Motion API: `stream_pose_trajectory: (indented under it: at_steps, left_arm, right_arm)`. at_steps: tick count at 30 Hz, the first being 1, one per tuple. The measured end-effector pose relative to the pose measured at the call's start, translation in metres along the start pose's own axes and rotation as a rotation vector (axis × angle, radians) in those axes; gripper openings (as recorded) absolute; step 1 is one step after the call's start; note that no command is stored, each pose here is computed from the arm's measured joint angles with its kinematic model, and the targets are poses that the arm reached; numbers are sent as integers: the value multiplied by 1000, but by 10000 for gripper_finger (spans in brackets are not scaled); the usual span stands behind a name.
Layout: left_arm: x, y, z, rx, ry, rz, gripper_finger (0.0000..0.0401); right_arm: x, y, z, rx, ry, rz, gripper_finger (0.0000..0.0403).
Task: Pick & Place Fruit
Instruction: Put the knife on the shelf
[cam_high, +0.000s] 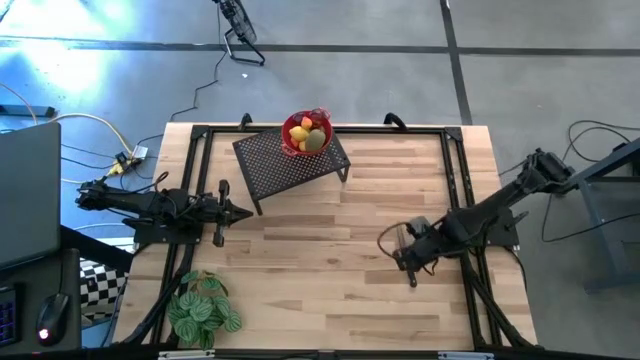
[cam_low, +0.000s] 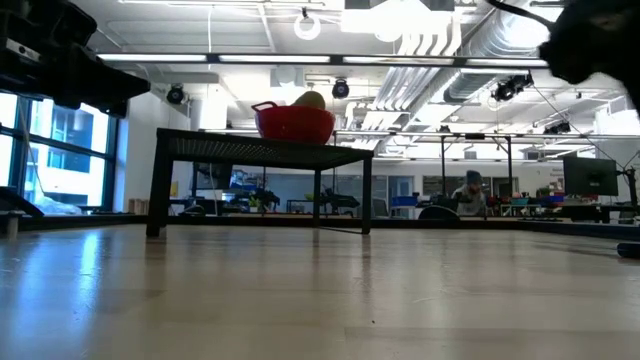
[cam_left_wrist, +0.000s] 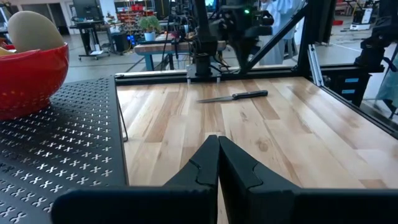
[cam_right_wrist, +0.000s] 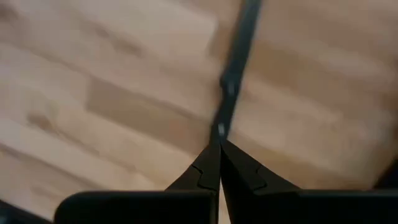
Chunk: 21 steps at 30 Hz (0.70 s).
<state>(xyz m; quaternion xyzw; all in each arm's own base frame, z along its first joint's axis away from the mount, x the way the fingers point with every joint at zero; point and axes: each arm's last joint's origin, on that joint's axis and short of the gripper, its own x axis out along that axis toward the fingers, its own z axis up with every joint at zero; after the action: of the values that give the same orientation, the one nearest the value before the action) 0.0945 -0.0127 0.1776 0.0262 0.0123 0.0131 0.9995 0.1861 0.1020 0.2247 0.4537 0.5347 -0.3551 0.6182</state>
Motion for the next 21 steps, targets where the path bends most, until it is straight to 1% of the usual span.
stream_pose_trajectory:
  at_steps: [5, 8, 11, 14, 17, 21]
  left_arm:
    - [0, 0, 0, 0, 0, 0, 0]
    - [0, 0, 0, 0, 0, 0, 0]
    - [0, 0, 0, 0, 0, 0, 0]
    - [0, 0, 0, 0, 0, 0, 0]
    - [0, 0, 0, 0, 0, 0, 0]
    - [0, 0, 0, 0, 0, 0, 0]
  right_arm:
    - [11, 1, -21, 2, 98, -66, 2]
    - [19, 3, -29, 9, 101, -108, 6]
    - [28, 4, -32, -11, 95, -141, 24]
    - [36, 6, -34, -13, 101, -180, 59]
    - [42, 7, -34, -12, 90, -205, 109]
    - [50, 9, -33, -7, 17, -218, 172]
